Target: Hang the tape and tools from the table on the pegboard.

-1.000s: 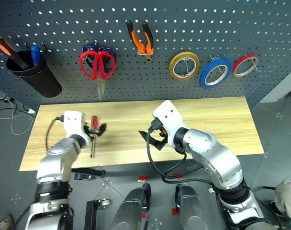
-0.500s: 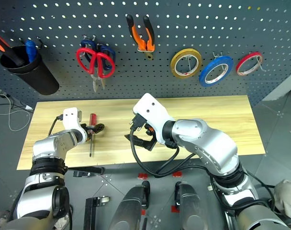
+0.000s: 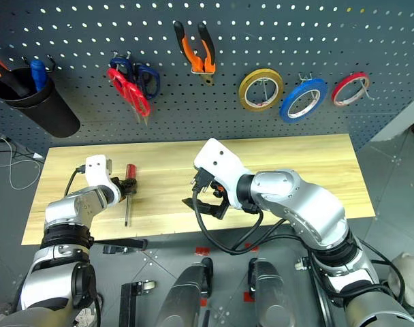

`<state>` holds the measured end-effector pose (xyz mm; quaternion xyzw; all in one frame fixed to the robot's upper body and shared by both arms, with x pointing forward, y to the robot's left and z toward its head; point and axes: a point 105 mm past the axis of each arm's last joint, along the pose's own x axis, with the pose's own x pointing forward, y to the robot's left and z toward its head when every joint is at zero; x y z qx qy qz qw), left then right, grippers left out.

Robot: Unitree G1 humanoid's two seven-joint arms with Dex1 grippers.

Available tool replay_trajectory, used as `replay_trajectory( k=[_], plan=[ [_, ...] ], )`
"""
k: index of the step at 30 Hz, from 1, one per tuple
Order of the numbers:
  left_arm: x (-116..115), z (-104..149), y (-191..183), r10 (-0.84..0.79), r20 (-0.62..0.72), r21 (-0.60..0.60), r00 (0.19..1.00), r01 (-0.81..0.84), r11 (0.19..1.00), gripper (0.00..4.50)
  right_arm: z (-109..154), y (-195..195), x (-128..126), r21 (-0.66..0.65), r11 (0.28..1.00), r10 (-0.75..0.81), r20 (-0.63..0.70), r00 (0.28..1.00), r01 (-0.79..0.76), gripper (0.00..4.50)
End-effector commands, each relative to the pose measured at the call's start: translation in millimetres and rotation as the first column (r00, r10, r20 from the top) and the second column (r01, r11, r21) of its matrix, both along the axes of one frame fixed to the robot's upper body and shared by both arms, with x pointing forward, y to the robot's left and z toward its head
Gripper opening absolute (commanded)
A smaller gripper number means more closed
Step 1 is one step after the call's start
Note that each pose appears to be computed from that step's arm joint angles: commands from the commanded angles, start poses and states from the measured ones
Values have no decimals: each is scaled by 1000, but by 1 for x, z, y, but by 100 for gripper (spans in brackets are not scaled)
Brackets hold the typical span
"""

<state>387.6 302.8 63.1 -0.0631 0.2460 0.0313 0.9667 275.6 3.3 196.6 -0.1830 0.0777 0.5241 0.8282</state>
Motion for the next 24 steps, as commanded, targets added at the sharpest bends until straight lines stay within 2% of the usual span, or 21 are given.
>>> replay_trajectory(
  k=[1,5,6,7,11,14,15,17,20,22,24],
  plan=[
    [-10,19,16,-12,122,178,992,-10,984,90,11,-1,-5,32,998,44,106,993,-48,450],
    [-38,22,19,0,203,251,979,-52,967,90,8,-9,-7,37,998,50,168,985,-57,450],
    [-46,27,19,-16,236,303,972,-58,951,90,9,-11,-7,43,997,50,184,982,-59,450],
    [-56,37,20,-29,294,379,955,-88,921,90,12,-14,-8,62,996,49,204,978,-63,450],
    [-79,70,12,-95,452,553,887,-195,810,90,19,-21,-11,110,991,50,230,972,-77,450],
    [-95,107,-1,-161,588,625,793,-319,713,90,24,-24,-12,148,985,47,235,971,-84,450],
    [-98,138,-11,-188,671,601,718,-377,704,90,28,-23,-12,175,981,44,239,970,-88,450],
    [-102,182,-21,-207,770,542,604,-447,712,90,35,-21,-12,217,972,40,239,970,-93,450],
    [-98,213,-24,-213,820,499,531,-482,720,90,39,-19,-9,241,966,35,239,970,-94,450],
    [-90,249,-24,-221,868,445,444,-502,742,90,47,-15,-2,274,959,7,240,971,-75,450],
    [-79,284,-24,-223,906,389,360,-500,774,90,65,-7,6,360,932,-41,226,973,-44,450]
  ],
)
